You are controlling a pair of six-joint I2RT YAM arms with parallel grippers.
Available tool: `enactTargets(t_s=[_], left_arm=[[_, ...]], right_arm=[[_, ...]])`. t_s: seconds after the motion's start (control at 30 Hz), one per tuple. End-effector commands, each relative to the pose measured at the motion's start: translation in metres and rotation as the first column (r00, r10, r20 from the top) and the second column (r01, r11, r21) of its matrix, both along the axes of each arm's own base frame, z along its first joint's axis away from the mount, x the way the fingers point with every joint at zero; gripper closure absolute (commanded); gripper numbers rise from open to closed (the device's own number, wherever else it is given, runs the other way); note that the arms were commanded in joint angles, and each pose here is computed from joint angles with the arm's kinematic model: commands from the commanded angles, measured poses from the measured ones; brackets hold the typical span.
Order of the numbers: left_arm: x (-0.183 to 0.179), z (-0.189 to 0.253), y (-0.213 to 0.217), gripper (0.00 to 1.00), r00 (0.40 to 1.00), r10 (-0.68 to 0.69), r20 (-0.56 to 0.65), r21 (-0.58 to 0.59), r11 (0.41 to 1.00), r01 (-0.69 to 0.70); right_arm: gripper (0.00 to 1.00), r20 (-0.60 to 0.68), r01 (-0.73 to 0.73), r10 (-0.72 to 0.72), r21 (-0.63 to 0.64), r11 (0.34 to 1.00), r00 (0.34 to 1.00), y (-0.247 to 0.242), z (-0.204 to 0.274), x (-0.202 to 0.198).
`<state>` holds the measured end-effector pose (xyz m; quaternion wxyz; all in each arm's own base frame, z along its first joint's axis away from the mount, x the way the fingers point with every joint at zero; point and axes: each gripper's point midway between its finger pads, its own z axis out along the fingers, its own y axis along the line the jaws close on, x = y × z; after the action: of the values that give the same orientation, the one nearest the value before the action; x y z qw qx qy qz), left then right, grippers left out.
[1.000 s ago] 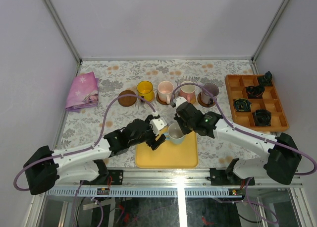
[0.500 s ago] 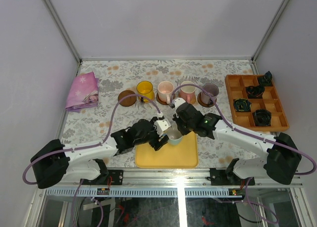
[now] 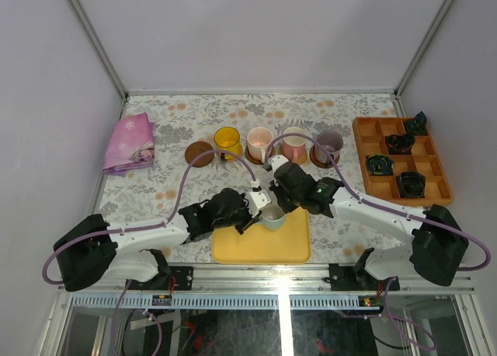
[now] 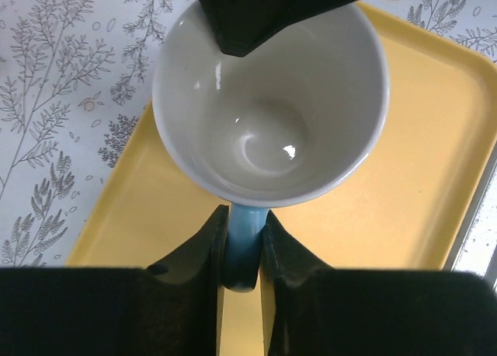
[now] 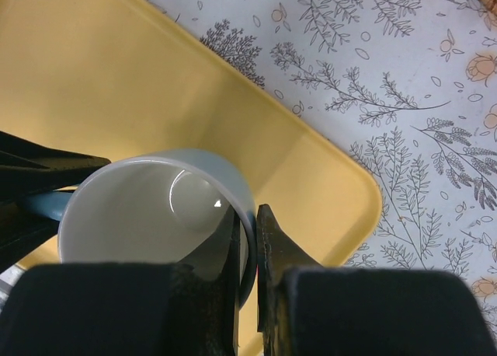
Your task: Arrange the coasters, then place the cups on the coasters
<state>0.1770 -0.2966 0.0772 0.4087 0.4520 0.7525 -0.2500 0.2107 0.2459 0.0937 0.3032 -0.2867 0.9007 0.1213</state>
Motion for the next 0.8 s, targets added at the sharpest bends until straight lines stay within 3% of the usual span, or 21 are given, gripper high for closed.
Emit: enactTargets(t_s=[0.0,0.03,0.1,0.23,0.3,0.47,0.77], left_arm=[[0.006,0.018,-0.015,0.94,0.999,0.0,0.034,-0.09,0.996,0.003],[0.006,0.018,-0.015,0.99,0.999,0.003,0.033,-0.089,0.996,0.0],[0.007,0.017,-0.015,1.0,0.999,0.006,0.032,-0.088,0.996,-0.004],[0.009,0.018,-0.012,1.0,0.999,0.031,0.029,-0.09,0.996,-0.029],[0.011,0.019,-0.01,1.0,0.998,0.055,0.029,-0.09,0.995,-0.052],[0.02,0.019,-0.003,1.0,0.991,0.132,0.031,-0.076,0.989,-0.129],[0.029,0.037,0.003,1.0,0.977,0.206,0.056,-0.109,0.974,-0.199]], right_arm=[[1.0,0.029,-0.021,0.019,0.087,0.996,0.999,0.021,0.016,0.006],[1.0,0.028,-0.02,0.018,0.086,0.996,0.999,0.021,0.016,0.006],[0.98,0.027,-0.017,0.015,0.081,0.997,1.0,0.021,0.016,0.007],[0.79,0.035,0.01,-0.012,0.063,0.998,0.999,0.016,0.017,0.009],[0.65,0.043,0.021,-0.024,0.069,0.997,0.999,0.014,0.022,0.01],[0.49,0.073,0.027,-0.036,0.116,0.993,0.997,0.012,0.044,0.008],[0.43,0.181,0.049,-0.088,0.207,0.977,0.979,-0.002,0.1,0.01]])
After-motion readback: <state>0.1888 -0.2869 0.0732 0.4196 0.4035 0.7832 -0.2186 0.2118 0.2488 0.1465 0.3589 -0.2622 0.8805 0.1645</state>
